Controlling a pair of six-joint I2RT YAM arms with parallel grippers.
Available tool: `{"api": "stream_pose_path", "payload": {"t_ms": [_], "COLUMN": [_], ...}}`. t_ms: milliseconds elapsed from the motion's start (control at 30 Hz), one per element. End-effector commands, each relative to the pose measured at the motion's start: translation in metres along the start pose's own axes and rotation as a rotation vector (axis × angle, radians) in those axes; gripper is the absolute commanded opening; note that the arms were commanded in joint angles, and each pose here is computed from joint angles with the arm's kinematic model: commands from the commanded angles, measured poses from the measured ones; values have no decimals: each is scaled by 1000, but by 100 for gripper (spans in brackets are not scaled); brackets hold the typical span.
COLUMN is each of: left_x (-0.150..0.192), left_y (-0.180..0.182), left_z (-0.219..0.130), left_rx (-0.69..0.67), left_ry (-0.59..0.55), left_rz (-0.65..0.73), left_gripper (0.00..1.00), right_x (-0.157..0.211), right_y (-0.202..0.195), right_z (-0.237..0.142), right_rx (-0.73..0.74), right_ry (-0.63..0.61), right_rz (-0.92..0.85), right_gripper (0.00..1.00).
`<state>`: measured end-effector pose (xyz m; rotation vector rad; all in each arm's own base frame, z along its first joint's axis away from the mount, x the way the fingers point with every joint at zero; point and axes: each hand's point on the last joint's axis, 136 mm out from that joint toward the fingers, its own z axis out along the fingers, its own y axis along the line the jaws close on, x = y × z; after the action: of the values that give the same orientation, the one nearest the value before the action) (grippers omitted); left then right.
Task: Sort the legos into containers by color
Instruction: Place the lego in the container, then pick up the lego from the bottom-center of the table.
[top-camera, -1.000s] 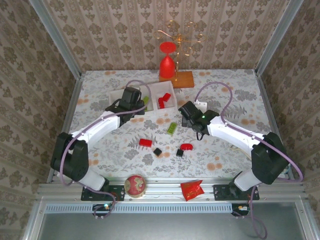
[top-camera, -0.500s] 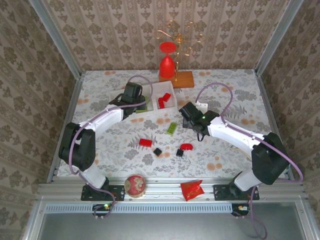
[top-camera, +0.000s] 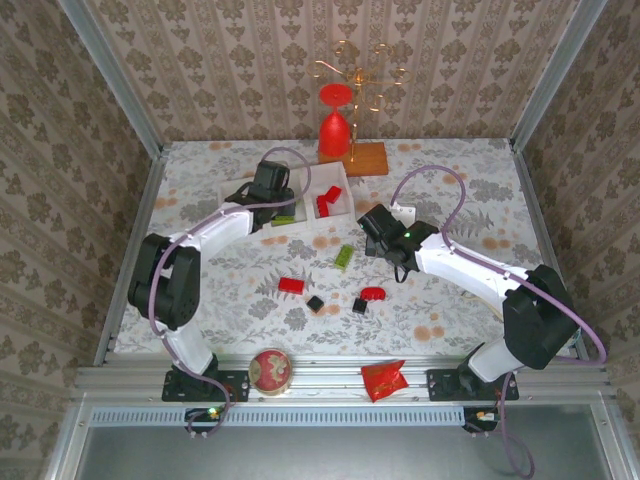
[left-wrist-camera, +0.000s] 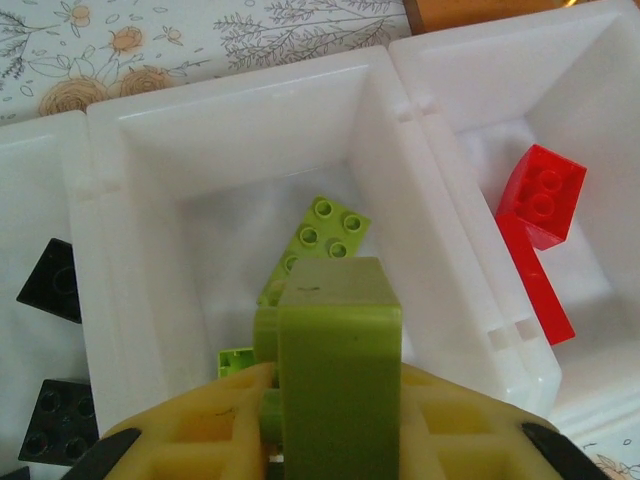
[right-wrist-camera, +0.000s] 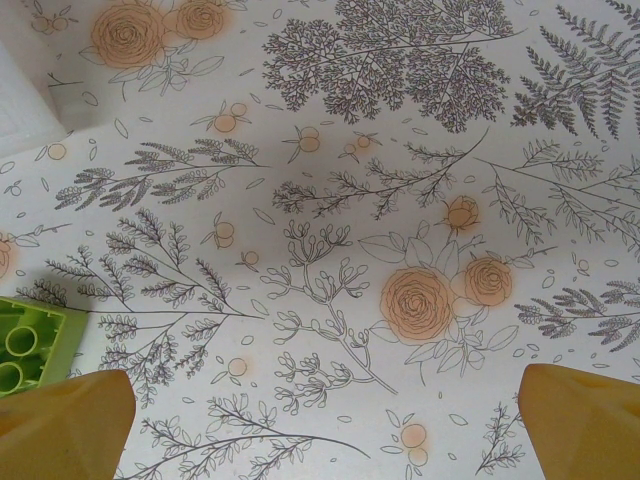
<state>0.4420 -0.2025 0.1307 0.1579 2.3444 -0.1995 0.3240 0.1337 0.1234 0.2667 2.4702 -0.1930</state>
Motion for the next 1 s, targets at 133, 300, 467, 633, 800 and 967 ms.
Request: {"api": "stream_pose_path", "payload": {"t_ms": [133,300,467,633,800,967], "left_x": [-6,-6,-6,-8,-12,-9], "left_y": [3,3,3,4,3,9], "left_z": [4,6,5,-6,-28,-55], "left_rx": [-13,-16,-16,-9,12,18], "left_ry": [-6,-2,-5,-15,-51,-91], "left_rz": [25,28,22,8,-25,-63], "left_gripper": [24,32,45,54,63,76], "right_x": [2,4,9,25,50,70], "right_y": [-4,-2,-2,-2,2,11], "right_z": [2,3,5,2,-6,-17], "right_rx": [36,33,22,5,-22,-42], "right_ry": [2,7,28,75,153,203], "right_rz": [14,14,21,29,37,18], "right_gripper": [100,100,100,100,100,100]}}
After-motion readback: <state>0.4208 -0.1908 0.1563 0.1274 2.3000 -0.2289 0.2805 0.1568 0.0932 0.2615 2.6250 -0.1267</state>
